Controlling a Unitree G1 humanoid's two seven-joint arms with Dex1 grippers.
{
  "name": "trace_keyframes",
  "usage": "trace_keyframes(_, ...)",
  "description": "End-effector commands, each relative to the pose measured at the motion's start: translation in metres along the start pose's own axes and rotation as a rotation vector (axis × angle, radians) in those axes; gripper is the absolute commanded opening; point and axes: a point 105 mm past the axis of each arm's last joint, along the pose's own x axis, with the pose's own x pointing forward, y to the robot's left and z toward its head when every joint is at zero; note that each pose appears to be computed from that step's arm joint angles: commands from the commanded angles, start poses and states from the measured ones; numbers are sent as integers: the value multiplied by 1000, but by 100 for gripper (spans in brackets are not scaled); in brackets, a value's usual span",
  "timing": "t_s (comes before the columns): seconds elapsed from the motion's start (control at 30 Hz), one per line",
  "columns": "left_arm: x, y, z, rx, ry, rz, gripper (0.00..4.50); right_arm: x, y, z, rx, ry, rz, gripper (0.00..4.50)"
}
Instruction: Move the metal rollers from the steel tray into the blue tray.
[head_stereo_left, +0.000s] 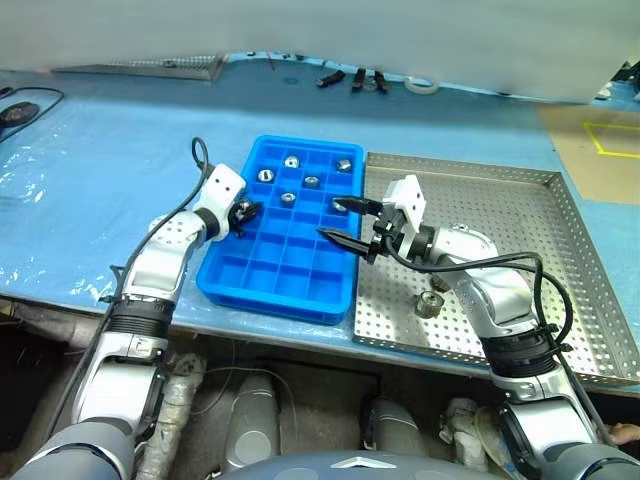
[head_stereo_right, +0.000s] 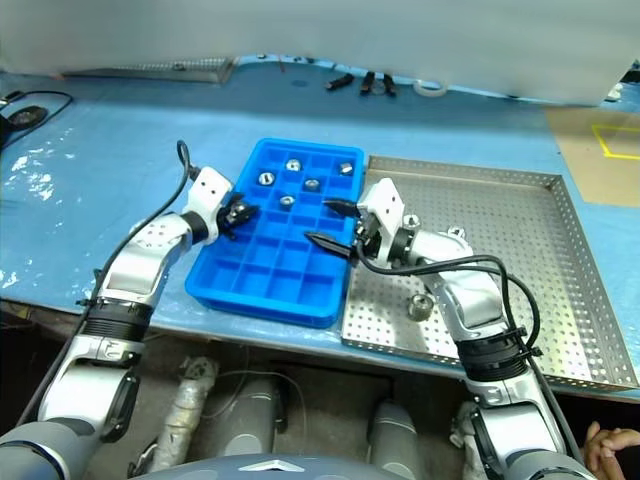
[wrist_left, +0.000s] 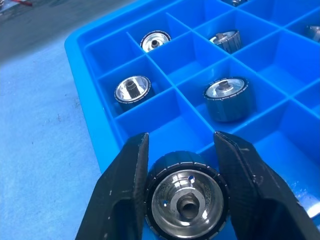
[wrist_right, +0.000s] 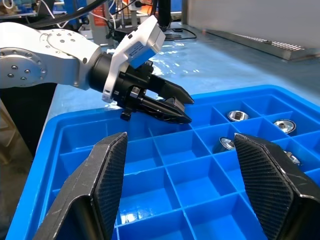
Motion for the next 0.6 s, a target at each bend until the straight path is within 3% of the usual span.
trace_keyframes(0.03, 1, -2, -7, 9, 28, -32, 294, -4, 0, 13, -46, -39, -16, 358)
trace_keyframes(0.13, 4, -4, 2, 19, 7, -61, 391, -7, -3, 10, -45, -37, -31, 358)
trace_keyframes(0.3, 9, -3, 27, 20, -65, -114, 391, -12, -6, 8, -48, -40, -60, 358)
trace_keyframes(0.43, 6, -34, 66, 26, -222, -366, 391, -21, -11, 15, -58, -47, -116, 358)
trace_keyframes(0.6, 16, -72, 82, 90, -253, -660, 391, -53, -16, 18, -74, -19, -255, 358)
